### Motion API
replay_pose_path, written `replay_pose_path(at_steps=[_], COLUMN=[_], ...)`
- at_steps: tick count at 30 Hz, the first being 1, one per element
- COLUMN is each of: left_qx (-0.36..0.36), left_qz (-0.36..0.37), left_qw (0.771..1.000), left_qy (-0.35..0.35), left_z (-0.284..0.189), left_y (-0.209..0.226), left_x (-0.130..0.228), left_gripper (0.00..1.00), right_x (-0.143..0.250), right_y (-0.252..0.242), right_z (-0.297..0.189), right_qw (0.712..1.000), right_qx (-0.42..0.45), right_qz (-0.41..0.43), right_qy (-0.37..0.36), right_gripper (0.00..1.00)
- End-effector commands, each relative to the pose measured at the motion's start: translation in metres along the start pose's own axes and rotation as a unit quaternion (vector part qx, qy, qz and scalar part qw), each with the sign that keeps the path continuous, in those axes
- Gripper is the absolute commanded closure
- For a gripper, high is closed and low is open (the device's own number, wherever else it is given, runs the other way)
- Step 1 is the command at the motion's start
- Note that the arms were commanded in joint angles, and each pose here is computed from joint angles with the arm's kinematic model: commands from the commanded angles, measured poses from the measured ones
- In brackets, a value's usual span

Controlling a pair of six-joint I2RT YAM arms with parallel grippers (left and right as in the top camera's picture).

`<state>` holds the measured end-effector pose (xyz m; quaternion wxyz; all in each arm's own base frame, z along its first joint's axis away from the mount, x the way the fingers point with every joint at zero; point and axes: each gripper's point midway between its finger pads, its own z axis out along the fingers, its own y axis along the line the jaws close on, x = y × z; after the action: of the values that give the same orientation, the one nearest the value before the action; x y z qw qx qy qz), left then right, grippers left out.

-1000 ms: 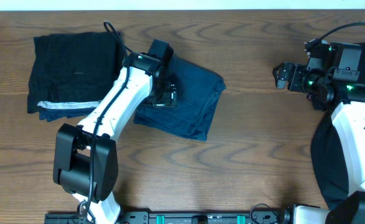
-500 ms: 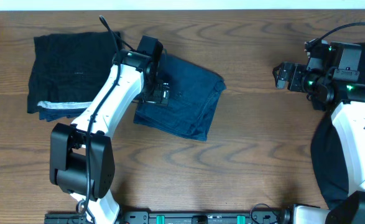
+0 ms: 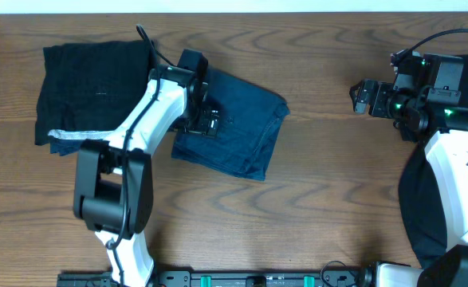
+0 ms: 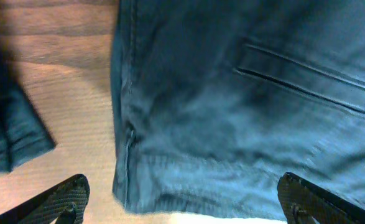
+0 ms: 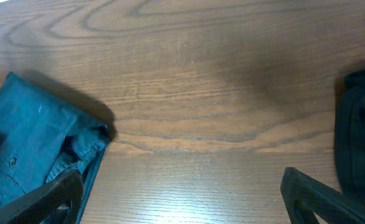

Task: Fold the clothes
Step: 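Release the shorts and raise the left gripper, then grasp the blue shorts' edge with the left gripper and lift onto the black stack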

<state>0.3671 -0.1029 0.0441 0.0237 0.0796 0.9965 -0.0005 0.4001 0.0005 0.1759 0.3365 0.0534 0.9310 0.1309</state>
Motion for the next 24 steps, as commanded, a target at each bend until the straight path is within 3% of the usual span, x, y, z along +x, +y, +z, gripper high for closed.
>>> replay_pose_path(at_steps=[1, 11, 20, 24], left_qx=[0.004, 0.12, 0.127, 0.127], left_qz=[-0.002, 0.007, 0.003, 0.002], left_qw=[1.0, 0.991, 0.989, 0.989], left_qy=[0.024, 0.06, 0.072, 0.075], left_z=[0.019, 0.035, 0.037, 0.044], left_y=[0.004, -0.03, -0.032, -0.032], left_x=[0.002, 0.01, 0.017, 0.022], left_gripper=[0.02, 0.02, 0.0, 0.06], right_x=[0.001, 0.001, 0.001, 0.001], right_y=[-0.004, -0.004, -0.004, -0.004], right_z=[0.001, 0.001, 0.001, 0.001], right_qw=[1.0, 1.0, 1.0, 1.0], right_qx=[0.004, 0.004, 0.004, 0.004], right_qz=[0.004, 0.004, 0.004, 0.004], right_qy=[0.001, 0.001, 0.001, 0.001], right_gripper=[0.01, 0.01, 0.01, 0.01])
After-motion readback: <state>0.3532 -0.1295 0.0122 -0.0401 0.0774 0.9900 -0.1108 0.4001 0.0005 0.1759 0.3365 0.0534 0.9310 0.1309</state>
